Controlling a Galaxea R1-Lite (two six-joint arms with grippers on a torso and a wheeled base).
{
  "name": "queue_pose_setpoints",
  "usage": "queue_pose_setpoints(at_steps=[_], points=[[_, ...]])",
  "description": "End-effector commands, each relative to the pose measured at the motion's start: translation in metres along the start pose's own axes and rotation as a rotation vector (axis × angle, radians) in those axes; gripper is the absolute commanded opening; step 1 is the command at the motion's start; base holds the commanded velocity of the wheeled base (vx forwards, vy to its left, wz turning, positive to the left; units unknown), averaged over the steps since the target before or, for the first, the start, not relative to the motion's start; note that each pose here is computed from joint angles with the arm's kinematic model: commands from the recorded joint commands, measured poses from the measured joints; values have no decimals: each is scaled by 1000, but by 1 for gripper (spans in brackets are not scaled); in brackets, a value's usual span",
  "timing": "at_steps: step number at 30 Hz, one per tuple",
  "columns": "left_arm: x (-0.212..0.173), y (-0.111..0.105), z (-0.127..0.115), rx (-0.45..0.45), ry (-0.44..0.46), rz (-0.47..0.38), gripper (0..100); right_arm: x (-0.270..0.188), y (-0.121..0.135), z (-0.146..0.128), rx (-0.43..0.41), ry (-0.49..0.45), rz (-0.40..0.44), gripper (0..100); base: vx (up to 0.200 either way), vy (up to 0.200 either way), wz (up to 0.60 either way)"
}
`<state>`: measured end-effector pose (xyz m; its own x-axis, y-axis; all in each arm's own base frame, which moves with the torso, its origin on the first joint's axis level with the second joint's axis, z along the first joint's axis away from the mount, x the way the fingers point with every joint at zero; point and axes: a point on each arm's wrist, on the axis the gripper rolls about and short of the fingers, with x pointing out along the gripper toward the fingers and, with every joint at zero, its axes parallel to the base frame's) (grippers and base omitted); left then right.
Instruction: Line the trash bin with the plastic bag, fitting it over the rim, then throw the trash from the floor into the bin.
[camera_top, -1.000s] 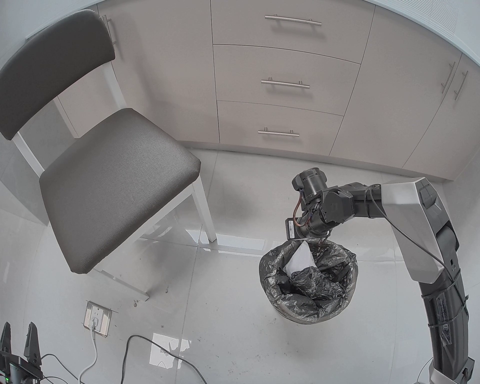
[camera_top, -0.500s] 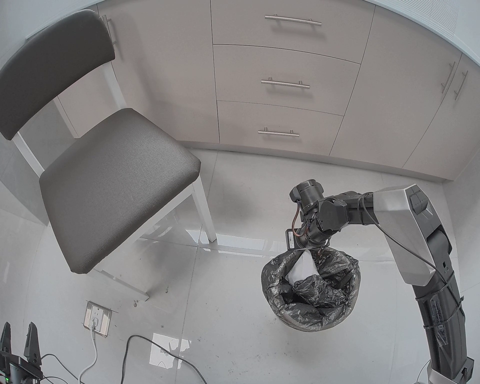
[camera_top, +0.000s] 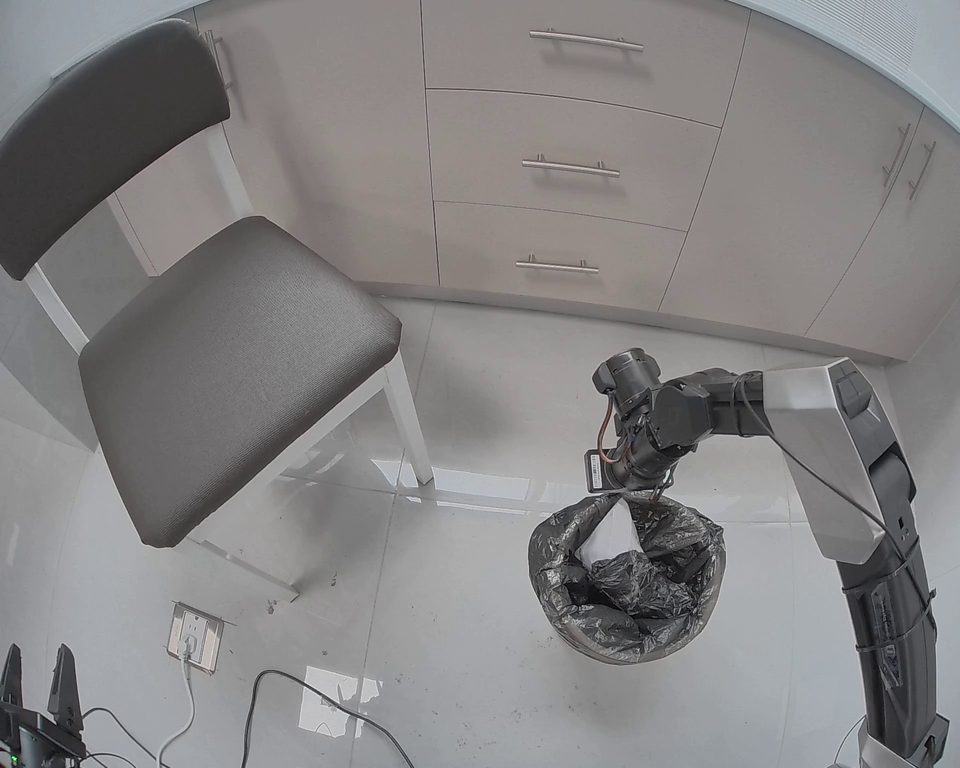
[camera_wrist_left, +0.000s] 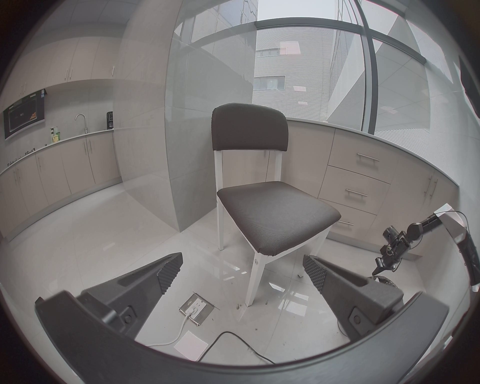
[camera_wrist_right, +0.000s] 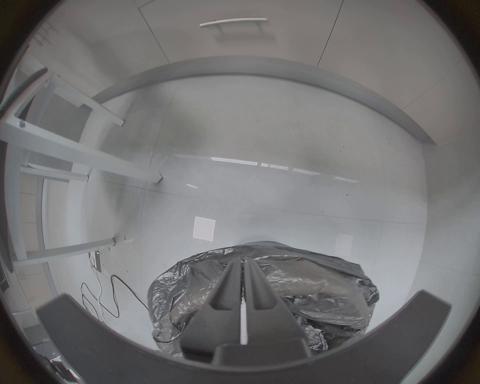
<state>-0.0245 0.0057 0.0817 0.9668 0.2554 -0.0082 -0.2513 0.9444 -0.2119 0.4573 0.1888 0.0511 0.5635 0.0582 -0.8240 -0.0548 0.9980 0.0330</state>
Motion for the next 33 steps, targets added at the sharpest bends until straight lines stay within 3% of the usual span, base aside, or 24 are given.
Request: queue_pose_setpoints(at_steps=[1, 12, 19, 33], points=[[-1, 0, 0, -4, -14, -2, 100, -28, -3, 15, 19, -54, 15, 0, 0, 0, 0], [-1, 0, 0, -4, -14, -2, 100, -49, 10, 19, 8, -86, 63, 0, 0, 0, 0], [-1, 0, 0, -4, -14, -4, 100, -34, 6, -15, -11, 48, 56, 0, 0, 0, 0], [-1, 0, 0, -4, -14, -2, 100, -4, 1, -36, -3, 61, 47, 0, 0, 0, 0]])
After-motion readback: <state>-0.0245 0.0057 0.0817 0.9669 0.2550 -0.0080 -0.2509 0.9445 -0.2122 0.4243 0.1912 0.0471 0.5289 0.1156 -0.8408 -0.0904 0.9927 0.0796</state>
